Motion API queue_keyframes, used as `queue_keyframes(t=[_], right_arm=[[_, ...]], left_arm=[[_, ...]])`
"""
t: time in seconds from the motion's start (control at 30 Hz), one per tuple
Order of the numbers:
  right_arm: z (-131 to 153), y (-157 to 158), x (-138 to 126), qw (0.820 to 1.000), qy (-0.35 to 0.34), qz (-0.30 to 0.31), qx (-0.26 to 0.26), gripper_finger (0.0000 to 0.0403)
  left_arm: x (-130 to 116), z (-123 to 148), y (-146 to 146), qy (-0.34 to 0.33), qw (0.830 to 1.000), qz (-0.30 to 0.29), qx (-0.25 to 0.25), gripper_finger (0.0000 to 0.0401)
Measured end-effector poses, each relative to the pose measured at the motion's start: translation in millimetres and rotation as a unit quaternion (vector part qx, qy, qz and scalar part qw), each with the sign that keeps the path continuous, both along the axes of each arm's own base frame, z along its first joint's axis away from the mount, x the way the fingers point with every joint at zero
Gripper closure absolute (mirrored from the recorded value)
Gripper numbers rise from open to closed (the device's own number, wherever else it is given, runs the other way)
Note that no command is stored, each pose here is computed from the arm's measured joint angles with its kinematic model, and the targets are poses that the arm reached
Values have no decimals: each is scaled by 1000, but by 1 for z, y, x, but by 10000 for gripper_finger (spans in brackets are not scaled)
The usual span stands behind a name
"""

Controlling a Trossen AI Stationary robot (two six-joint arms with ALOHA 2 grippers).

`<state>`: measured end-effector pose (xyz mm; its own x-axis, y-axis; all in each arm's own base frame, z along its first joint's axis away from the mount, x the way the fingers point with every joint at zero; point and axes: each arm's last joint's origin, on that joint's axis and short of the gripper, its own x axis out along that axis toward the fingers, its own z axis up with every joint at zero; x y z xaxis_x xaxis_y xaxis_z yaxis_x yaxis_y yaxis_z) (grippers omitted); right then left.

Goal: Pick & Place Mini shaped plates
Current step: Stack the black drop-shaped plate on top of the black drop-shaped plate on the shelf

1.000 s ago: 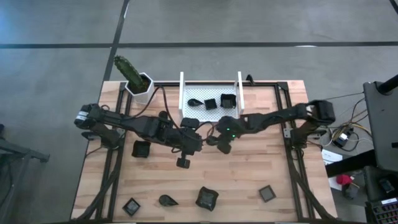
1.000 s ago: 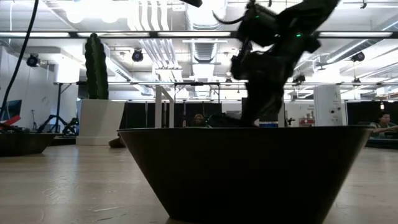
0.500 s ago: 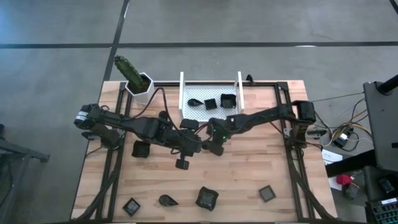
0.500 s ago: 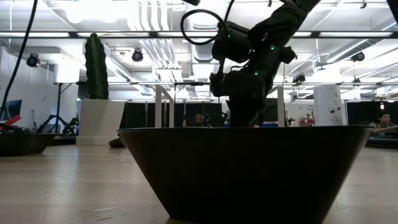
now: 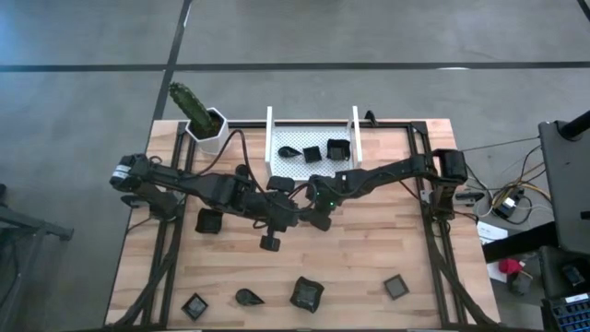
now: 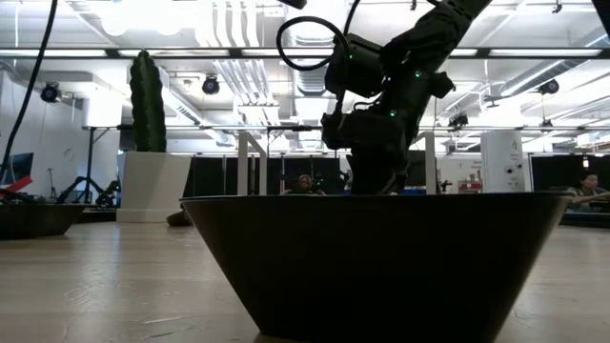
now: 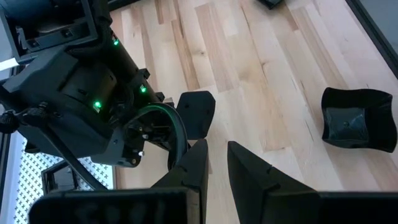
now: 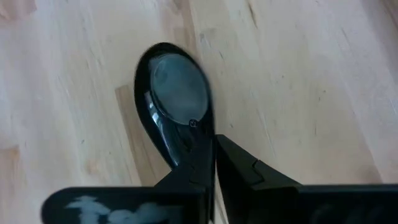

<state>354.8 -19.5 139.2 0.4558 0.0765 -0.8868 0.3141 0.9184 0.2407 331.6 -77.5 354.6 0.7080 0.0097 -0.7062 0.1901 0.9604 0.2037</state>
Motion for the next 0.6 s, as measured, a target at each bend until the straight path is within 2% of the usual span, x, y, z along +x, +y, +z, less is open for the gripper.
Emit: queue_keyframes(t=[0.33, 0.5, 0.6], right_arm=[[7, 0, 0, 1000, 4, 6, -3, 317], [33, 3, -9, 999, -1, 30, -14, 320], [57, 8, -21, 998, -29, 44, -20, 329]], left_arm=[[0, 0, 0, 1, 1000, 0, 0, 346], [-2, -2, 0, 13, 1000, 0, 3, 346], [-3, -4, 0, 22, 1000, 0, 5, 346]])
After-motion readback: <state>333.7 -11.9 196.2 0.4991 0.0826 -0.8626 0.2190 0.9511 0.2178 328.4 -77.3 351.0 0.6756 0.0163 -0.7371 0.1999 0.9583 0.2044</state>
